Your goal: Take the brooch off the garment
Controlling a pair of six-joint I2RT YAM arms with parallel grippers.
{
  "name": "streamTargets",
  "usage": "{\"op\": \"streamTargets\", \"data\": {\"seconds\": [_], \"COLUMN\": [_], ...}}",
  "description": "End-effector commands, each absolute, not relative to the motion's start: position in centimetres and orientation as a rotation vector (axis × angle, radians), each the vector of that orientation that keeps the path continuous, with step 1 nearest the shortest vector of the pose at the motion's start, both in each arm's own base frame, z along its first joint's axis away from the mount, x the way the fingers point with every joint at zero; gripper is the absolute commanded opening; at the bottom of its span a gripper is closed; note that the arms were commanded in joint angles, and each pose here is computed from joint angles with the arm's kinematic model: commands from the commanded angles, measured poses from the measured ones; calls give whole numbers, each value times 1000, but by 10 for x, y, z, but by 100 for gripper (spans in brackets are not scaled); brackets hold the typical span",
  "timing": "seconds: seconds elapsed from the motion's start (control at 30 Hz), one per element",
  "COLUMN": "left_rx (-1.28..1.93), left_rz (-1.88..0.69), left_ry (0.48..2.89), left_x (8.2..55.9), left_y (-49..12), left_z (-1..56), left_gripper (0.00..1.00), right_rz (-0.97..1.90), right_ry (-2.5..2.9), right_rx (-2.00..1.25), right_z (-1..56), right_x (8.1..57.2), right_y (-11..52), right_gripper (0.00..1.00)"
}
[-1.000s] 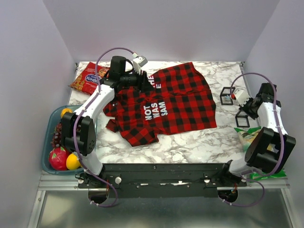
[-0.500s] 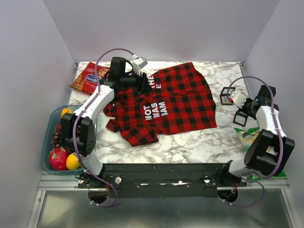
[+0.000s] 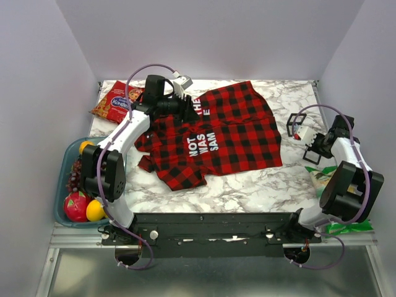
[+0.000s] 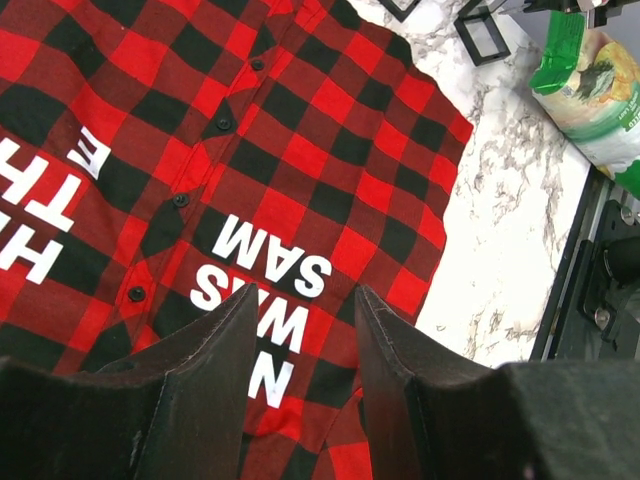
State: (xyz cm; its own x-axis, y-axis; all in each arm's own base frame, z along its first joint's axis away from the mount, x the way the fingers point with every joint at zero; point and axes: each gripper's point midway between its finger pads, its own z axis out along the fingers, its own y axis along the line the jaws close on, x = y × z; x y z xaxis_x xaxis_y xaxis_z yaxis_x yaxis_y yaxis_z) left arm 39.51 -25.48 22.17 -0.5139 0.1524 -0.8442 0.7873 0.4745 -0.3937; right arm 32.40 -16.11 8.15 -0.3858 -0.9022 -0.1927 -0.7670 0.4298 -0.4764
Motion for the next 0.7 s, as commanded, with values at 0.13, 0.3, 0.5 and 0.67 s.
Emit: {"op": "streamTargets", "data": {"seconds": [0.13, 0.3, 0.5, 0.67], "left_rx": [802, 819, 831, 834], "left_rz": [-1047, -1038, -1026, -1020], "left_ry": [1941, 1948, 1952, 1958], "left_x": [401, 401, 402, 402], "left_y": [-265, -270, -272, -272], "left_z": [224, 221, 219, 217], "left_gripper": [52, 52, 52, 52], "right_rz": [-437, -425, -425, -430], "right_ry": [2209, 2199, 2210, 2210], "right_rx": [-1497, -1523, -1537, -1570], "right_z": [66, 60, 51, 45], "right_x": [335, 339, 343, 341], "right_y": [-161, -158, -159, -159], "right_gripper": [5, 7, 7, 10]}}
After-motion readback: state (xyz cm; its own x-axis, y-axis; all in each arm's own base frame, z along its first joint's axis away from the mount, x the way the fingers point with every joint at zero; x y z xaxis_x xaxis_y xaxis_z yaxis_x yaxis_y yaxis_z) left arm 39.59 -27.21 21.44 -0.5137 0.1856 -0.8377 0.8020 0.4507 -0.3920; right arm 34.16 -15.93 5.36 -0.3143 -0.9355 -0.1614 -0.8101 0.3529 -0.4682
